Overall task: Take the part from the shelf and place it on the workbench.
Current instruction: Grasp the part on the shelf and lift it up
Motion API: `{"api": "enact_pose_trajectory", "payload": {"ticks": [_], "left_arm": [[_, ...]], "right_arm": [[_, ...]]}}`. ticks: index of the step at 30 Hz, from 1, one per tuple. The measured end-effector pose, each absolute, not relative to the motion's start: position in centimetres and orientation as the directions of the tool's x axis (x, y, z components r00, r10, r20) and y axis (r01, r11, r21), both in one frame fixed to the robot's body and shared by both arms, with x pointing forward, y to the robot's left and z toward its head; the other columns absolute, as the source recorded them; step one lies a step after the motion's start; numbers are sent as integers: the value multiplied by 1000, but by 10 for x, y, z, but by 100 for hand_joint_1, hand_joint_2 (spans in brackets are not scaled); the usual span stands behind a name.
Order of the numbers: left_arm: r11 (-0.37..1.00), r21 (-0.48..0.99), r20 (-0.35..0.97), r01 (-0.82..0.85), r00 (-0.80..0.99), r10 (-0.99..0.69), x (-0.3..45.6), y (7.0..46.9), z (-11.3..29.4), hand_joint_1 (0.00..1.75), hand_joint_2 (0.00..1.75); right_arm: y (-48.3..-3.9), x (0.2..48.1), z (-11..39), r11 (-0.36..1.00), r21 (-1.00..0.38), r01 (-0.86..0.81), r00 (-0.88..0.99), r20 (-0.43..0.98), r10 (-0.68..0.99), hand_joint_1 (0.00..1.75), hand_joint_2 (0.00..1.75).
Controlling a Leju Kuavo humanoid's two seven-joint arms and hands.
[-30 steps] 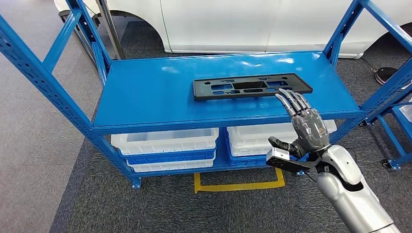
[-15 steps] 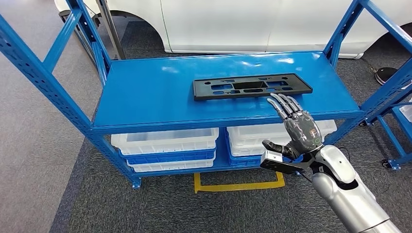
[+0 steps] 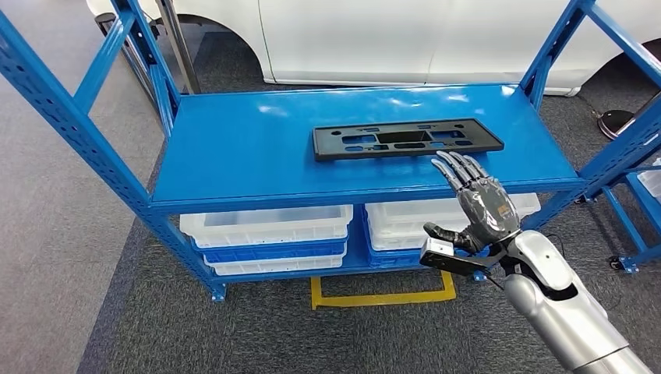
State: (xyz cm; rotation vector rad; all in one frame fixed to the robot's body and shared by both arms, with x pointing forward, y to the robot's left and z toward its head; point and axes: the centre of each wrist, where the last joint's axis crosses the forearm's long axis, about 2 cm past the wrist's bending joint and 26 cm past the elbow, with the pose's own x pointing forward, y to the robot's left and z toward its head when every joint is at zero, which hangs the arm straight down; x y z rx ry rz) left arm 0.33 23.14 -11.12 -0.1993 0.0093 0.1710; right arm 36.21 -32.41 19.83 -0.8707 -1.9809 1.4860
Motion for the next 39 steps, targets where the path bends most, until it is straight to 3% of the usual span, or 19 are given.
{"api": "enact_pose_trajectory", "payload": {"ticks": [39], "left_arm": [[960,-209,-45,-185,983,180,-2,222,-110,0,0]], "right_arm": [[-320,358,196,170,-980,105,-668,57,742,0,0]]}}
